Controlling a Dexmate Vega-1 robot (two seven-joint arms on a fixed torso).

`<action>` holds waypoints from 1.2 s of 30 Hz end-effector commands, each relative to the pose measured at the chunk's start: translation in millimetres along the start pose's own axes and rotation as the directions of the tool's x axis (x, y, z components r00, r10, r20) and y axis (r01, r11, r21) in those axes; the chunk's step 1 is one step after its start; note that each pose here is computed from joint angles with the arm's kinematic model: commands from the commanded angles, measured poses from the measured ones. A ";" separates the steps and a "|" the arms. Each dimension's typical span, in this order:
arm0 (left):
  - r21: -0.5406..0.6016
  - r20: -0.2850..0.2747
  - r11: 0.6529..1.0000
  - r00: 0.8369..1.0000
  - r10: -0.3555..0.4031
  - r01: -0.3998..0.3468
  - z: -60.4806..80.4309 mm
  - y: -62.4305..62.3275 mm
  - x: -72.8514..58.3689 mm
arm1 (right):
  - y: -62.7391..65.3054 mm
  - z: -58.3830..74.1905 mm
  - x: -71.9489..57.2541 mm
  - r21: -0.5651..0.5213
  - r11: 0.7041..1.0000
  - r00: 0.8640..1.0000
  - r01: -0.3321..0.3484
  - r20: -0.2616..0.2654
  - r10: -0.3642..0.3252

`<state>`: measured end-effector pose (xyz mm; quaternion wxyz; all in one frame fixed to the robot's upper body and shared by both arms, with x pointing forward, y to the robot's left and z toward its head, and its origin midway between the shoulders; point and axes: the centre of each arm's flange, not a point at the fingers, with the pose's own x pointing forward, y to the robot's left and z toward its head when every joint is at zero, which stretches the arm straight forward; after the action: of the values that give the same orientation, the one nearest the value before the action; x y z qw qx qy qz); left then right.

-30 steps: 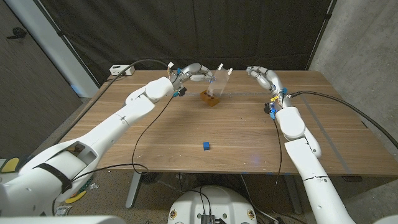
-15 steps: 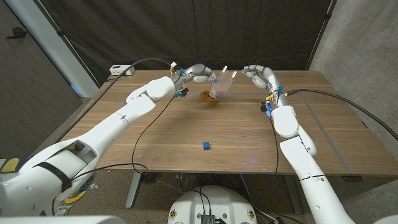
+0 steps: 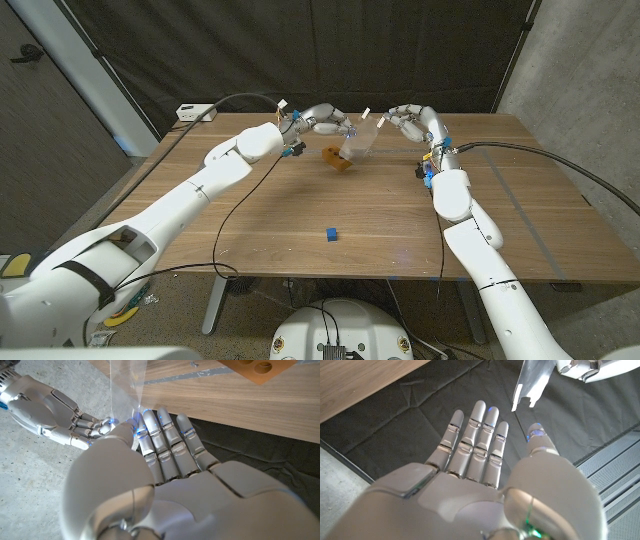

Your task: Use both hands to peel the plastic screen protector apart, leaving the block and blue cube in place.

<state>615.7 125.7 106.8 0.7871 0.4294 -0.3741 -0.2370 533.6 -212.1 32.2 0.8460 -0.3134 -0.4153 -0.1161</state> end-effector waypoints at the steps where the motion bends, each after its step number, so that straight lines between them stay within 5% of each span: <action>1: 0.000 0.002 1.000 1.000 -0.007 0.007 2.8 -3.8 0.6 | 1.7 2.9 1.5 -0.043 0.999 1.000 0.020 0.009 -0.020; 25: -0.015 -0.001 1.000 1.000 -0.006 0.006 0.2 -5.5 8.1 | 6.8 1.2 11.2 -0.083 0.996 0.999 0.012 0.036 -0.009; 36: -0.031 0.016 0.999 1.000 -0.015 0.016 0.0 -5.2 8.7 | 13.3 0.8 14.9 -0.121 0.993 1.000 0.001 0.009 0.000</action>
<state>620.5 118.5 105.4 0.7908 0.4235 -0.3698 -0.2417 542.7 -204.3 38.2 0.8246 -0.3495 -0.4240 -0.1344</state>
